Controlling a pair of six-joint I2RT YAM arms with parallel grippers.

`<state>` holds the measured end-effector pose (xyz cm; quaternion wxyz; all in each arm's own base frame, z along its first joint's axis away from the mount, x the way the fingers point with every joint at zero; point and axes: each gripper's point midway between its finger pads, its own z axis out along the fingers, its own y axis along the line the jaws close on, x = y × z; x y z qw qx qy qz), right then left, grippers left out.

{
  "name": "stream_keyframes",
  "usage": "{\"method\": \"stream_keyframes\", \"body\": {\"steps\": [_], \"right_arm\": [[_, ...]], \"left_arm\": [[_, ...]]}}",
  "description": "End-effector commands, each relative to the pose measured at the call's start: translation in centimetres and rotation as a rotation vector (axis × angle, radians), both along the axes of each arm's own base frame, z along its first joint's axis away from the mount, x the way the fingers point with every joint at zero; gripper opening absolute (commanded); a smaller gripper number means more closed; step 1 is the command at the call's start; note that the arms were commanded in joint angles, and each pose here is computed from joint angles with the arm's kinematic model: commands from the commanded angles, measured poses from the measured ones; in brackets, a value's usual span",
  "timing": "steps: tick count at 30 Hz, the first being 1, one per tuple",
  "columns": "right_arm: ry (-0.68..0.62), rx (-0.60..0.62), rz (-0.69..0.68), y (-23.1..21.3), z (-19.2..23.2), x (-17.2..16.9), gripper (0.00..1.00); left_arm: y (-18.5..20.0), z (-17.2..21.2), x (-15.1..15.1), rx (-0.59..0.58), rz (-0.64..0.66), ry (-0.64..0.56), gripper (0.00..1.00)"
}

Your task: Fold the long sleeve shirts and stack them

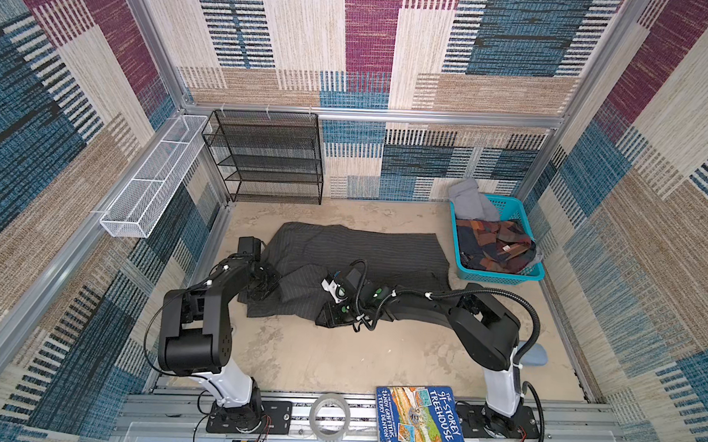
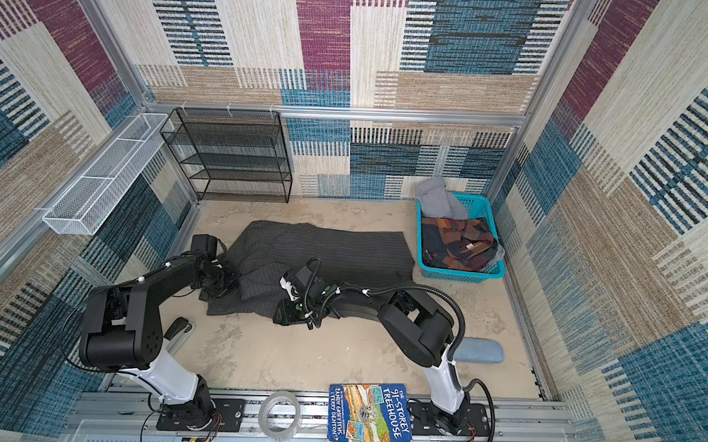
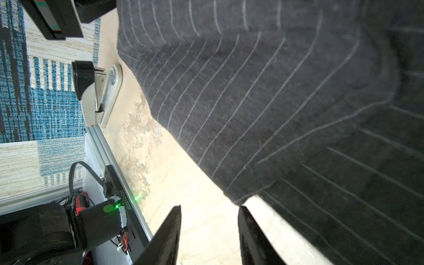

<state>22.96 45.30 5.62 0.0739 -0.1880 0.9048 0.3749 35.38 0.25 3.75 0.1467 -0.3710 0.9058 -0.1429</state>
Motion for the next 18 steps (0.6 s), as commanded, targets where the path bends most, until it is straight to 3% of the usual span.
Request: {"method": "stream_keyframes", "body": {"steps": [1, 14, 18], "right_arm": [[0.005, 0.039, 0.004, 0.8, 0.6, 0.1, 0.44], [-0.058, 0.022, 0.020, 2.1, 0.5, 1.8, 0.43], [-0.088, -0.045, -0.004, 1.5, -0.4, 2.6, 0.42]], "left_arm": [[0.1, -0.1, -0.3, 0.012, -0.012, 0.013, 0.13], [0.2, 0.2, -0.2, 0.019, -0.012, 0.011, 0.13], [0.2, 0.1, -0.2, 0.019, -0.012, 0.013, 0.13]]}}
